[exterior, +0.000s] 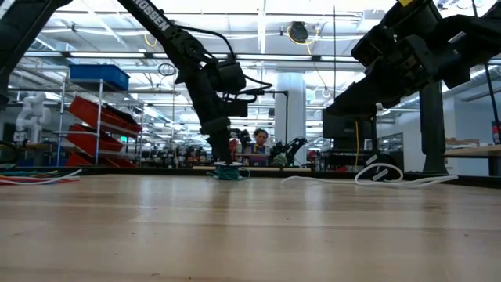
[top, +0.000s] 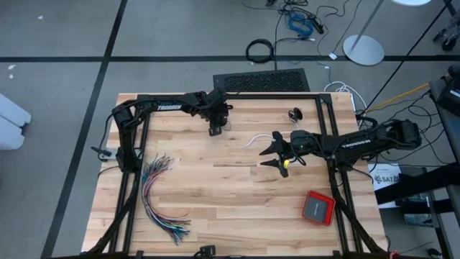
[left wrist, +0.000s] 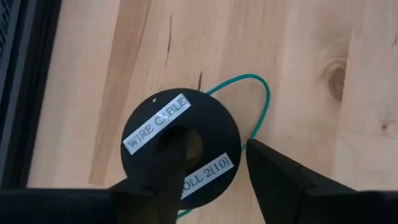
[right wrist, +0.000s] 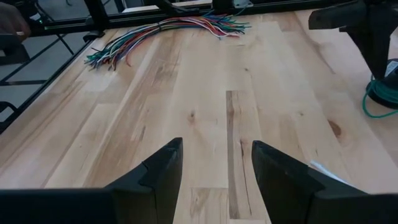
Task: Coil cords
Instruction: Uncoil the green wire from the spool
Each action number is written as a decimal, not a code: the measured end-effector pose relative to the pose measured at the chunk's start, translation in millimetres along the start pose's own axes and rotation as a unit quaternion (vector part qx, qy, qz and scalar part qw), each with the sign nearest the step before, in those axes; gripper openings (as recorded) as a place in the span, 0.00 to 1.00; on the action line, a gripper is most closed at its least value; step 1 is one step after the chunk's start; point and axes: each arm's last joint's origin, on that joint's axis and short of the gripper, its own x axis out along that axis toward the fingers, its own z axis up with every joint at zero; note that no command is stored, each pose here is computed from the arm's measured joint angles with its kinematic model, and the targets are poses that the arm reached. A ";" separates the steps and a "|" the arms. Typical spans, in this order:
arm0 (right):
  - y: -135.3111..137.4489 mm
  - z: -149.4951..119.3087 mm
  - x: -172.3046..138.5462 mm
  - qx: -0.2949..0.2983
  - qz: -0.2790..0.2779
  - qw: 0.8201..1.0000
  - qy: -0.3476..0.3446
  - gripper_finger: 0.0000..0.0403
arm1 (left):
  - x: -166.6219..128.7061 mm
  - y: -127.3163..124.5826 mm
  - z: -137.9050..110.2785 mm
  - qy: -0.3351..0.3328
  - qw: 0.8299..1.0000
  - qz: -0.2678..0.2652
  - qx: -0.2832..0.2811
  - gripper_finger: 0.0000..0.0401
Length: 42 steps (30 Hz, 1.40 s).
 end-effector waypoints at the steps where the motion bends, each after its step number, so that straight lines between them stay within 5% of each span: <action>1: 0.0 0.0 0.0 0.000 0.000 1.000 0.000 0.45 | -0.1 1.0 -0.4 -0.001 1.000 -0.002 -0.005 0.39; 8: 0.0 0.1 0.0 0.000 0.000 1.000 0.000 0.45 | 2.2 0.6 -3.6 0.011 1.000 -0.016 -0.009 0.25; 15: 0.0 0.1 -0.1 0.003 0.000 1.000 -0.001 0.45 | 8.7 -7.2 -1.3 0.013 0.999 -0.032 -0.001 0.22; 28: 0.0 0.4 0.0 -0.020 0.000 1.000 -0.001 0.45 | 0.9 -66.8 31.2 -0.051 0.974 -0.215 0.049 0.22; 35: -7.4 18.2 1.9 -0.092 -0.057 0.994 -0.016 0.45 | -30.9 -80.6 46.6 0.001 0.990 -0.114 0.077 0.22; 42: -39.8 51.0 30.5 -0.095 -0.082 0.988 0.090 0.45 | -76.1 -68.9 48.8 -0.070 0.995 -0.067 0.014 0.22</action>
